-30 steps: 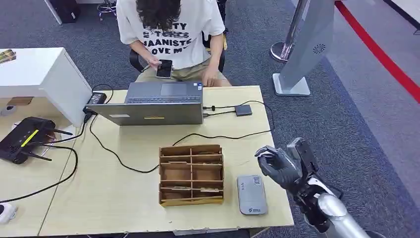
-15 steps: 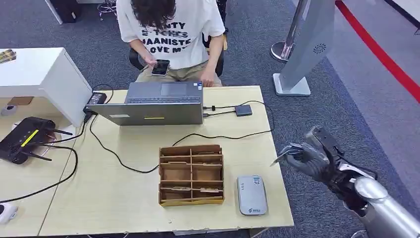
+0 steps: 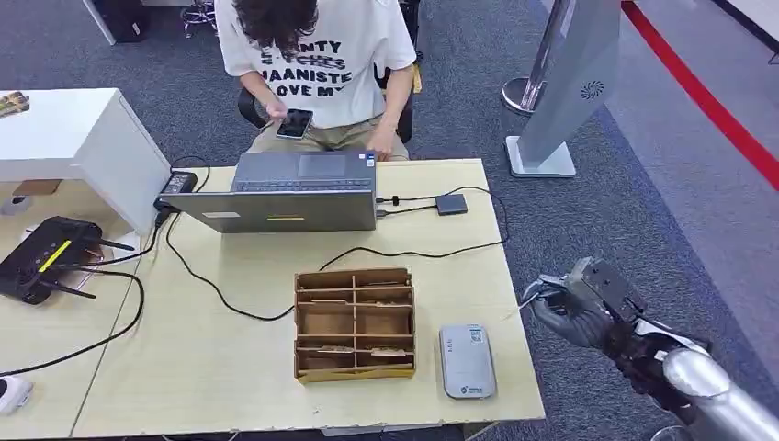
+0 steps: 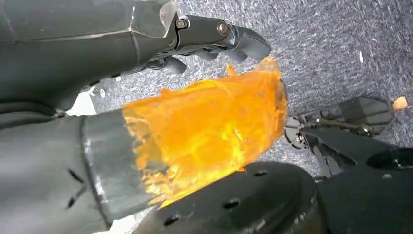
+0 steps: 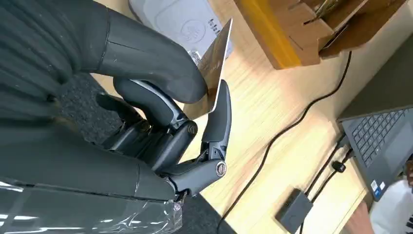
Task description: Pass the card to the sensor for recognition and then transmit it.
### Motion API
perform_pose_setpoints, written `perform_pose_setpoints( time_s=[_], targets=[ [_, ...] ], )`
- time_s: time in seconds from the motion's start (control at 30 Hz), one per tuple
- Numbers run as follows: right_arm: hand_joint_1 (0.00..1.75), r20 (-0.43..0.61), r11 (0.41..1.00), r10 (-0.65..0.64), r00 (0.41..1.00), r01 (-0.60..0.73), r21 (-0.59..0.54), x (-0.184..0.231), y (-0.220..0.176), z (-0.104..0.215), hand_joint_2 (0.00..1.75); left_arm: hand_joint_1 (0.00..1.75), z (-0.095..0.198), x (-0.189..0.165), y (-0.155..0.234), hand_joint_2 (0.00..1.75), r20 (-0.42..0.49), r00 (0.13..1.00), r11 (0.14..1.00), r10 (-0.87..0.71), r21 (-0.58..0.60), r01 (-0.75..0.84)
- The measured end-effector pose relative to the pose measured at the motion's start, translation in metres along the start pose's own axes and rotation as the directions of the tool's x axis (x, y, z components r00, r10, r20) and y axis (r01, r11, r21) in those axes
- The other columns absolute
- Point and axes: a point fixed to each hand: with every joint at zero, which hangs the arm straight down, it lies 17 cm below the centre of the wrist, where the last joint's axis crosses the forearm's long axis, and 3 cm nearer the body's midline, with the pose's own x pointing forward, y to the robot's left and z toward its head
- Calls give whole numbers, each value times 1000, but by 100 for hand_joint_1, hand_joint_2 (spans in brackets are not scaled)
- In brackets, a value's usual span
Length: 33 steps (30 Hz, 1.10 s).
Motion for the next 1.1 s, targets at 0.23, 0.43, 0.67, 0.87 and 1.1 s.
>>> perform_pose_setpoints(
  time_s=[0.23,0.43,0.67,0.87,1.1],
  targets=[
    [175,45,998,5,999,-8,63,-6,51,3,175,0,0,2,-3,0,3,1000,1000,11,1,-11],
    [175,-29,993,-29,999,32,114,-22,67,20,175,0,0,-1,-4,0,-7,1000,1000,14,5,-14],
    [175,-107,983,75,991,-55,174,-32,68,45,175,0,0,-1,-3,0,-10,1000,1000,6,6,-6],
    [175,-78,976,108,991,-91,199,-33,79,44,175,0,0,0,-6,0,-9,1000,1000,5,2,-5],
    [175,-68,972,129,989,-113,205,-41,92,38,175,0,0,1,-7,0,-7,1000,1000,3,3,-3]
  ],
)
